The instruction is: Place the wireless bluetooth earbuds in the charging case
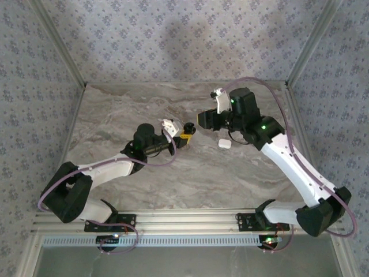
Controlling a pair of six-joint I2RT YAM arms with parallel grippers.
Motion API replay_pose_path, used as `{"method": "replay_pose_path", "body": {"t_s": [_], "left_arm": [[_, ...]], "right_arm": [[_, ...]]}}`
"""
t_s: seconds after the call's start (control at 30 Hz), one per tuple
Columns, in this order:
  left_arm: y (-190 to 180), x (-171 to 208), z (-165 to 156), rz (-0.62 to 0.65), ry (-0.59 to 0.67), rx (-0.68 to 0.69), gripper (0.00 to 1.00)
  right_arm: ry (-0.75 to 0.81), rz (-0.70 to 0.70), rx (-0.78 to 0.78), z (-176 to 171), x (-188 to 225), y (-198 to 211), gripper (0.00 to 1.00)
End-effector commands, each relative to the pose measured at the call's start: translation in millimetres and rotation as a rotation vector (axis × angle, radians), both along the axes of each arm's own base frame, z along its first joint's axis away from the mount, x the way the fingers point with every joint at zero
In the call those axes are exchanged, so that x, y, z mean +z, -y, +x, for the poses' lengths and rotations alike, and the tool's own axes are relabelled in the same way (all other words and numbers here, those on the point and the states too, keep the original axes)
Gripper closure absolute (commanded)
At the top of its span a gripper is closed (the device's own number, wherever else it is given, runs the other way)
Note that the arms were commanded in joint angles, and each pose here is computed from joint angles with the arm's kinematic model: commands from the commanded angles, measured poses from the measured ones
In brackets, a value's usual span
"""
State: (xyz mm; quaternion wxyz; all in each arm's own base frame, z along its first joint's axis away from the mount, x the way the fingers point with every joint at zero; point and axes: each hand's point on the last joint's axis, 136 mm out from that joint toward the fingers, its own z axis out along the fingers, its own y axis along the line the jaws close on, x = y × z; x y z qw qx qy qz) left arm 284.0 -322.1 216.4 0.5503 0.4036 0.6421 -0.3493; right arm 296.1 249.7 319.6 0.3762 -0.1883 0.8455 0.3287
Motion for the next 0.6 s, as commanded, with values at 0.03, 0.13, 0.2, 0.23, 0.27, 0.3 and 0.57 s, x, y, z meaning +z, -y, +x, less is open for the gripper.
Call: {"method": "replay_pose_path", "body": {"t_s": [0.03,0.13,0.2,0.23,0.27,0.3,0.57], "left_arm": [[3.3,23.1,-7.8,-0.021,0.039,-0.069,0.94],[5.1,21.3,-12.7,-0.007,0.026,-0.101,0.94],[5.6,20.9,-14.5,0.0,0.021,-0.114,0.94],[5.9,20.9,-15.0,0.001,0.021,-0.116,0.94],[6.0,21.3,-15.0,0.001,0.02,-0.118,0.94],[6.2,21.7,-15.2,0.001,0.02,-0.12,0.94],[7.6,22.6,-15.4,0.0,0.014,-0.128,0.94]], "right_arm": [[-0.198,-0.11,-0.017,-13.1,-29.9,5.4,0.67],[-0.215,-0.194,0.016,-15.9,-36.9,-0.6,0.67],[-0.236,-0.235,0.034,-15.8,-41.1,-4.1,0.66],[-0.249,-0.25,0.038,-15.7,-43.4,-4.8,0.66],[-0.257,-0.268,0.049,-15.8,-45.5,-7.4,0.66],[-0.265,-0.285,0.055,-15.3,-47.8,-9.1,0.66],[-0.308,-0.365,0.114,-13.3,-61.5,-23.1,0.65]]}}
